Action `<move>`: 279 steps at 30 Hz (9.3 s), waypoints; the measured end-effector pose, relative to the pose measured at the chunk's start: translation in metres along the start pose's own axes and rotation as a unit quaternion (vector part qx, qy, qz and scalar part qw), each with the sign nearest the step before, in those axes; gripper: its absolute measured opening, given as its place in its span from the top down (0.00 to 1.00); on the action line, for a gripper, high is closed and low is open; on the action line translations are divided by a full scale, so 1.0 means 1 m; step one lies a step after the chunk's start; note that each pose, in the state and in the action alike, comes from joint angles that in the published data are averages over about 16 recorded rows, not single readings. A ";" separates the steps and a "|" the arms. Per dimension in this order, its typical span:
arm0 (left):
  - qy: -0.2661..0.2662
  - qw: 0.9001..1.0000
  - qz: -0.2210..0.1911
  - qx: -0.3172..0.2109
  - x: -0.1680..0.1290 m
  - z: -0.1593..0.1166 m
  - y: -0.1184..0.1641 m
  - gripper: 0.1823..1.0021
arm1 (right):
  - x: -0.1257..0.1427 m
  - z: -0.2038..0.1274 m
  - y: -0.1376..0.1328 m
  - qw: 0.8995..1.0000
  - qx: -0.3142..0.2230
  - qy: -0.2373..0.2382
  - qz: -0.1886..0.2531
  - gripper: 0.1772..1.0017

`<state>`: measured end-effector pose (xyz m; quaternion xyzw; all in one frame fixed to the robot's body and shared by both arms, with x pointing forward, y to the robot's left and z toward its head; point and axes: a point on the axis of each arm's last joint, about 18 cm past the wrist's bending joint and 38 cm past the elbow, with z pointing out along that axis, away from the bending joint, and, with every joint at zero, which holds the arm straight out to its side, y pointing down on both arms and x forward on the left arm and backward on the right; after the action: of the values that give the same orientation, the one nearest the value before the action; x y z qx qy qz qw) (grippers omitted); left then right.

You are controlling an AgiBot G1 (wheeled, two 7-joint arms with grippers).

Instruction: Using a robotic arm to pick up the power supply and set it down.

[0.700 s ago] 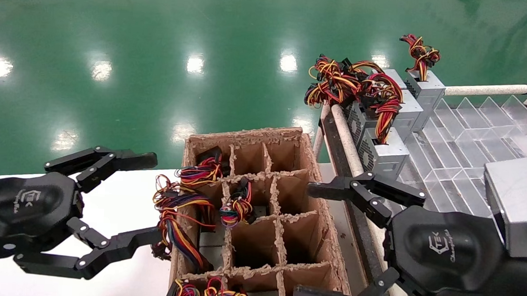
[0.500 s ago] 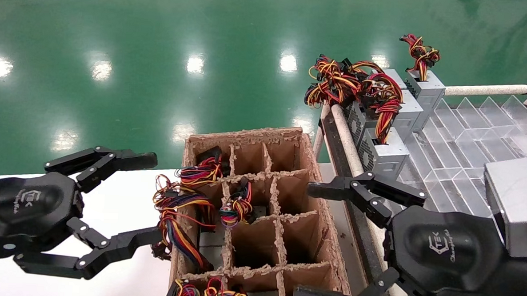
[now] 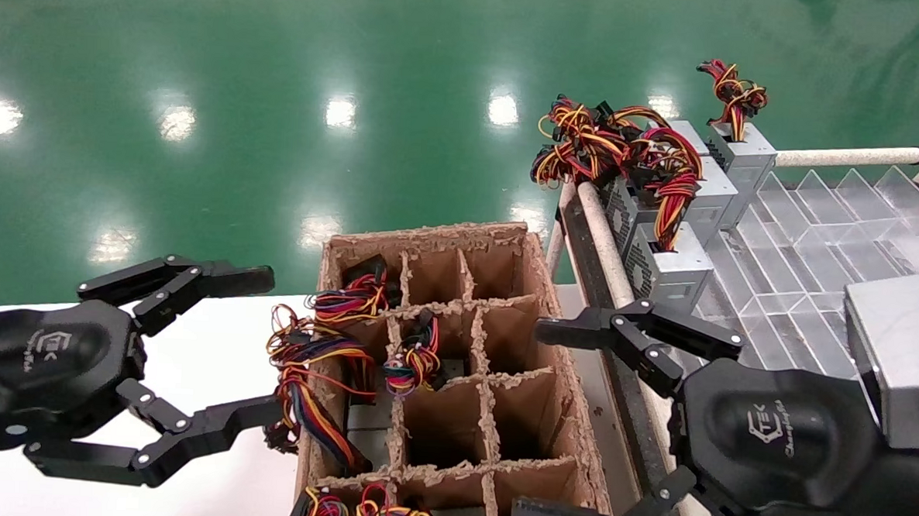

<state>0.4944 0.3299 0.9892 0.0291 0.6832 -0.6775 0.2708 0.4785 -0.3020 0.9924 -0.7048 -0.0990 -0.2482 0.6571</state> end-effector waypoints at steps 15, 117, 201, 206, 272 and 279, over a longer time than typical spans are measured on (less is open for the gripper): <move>0.000 1.000 0.000 0.000 0.000 0.000 0.000 0.06 | 0.052 0.041 0.039 0.995 -0.087 0.041 -0.030 0.00; 0.000 1.000 0.000 0.000 0.000 0.000 0.000 0.99 | 0.100 0.052 -0.186 0.800 -0.286 0.056 -0.525 0.83; 0.000 1.000 0.000 0.000 0.000 0.000 0.000 0.99 | 0.174 -0.083 -0.055 0.764 -0.471 0.188 -0.400 0.84; 0.000 1.000 0.000 0.000 0.000 0.000 0.000 0.99 | 0.173 -0.083 -0.056 0.766 -0.469 0.187 -0.398 0.83; 0.000 1.000 0.000 0.000 0.000 0.000 0.000 0.90 | 0.074 -0.013 -0.027 0.962 -0.177 0.079 -0.193 0.00; 0.000 1.000 0.000 0.000 0.000 0.000 0.000 0.77 | 0.056 -0.007 -0.018 0.978 -0.134 0.058 -0.147 0.00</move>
<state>0.4944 0.3299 0.9892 0.0291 0.6832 -0.6775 0.2708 0.5167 -0.3170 1.0348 -0.7486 -0.1291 -0.3933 0.5179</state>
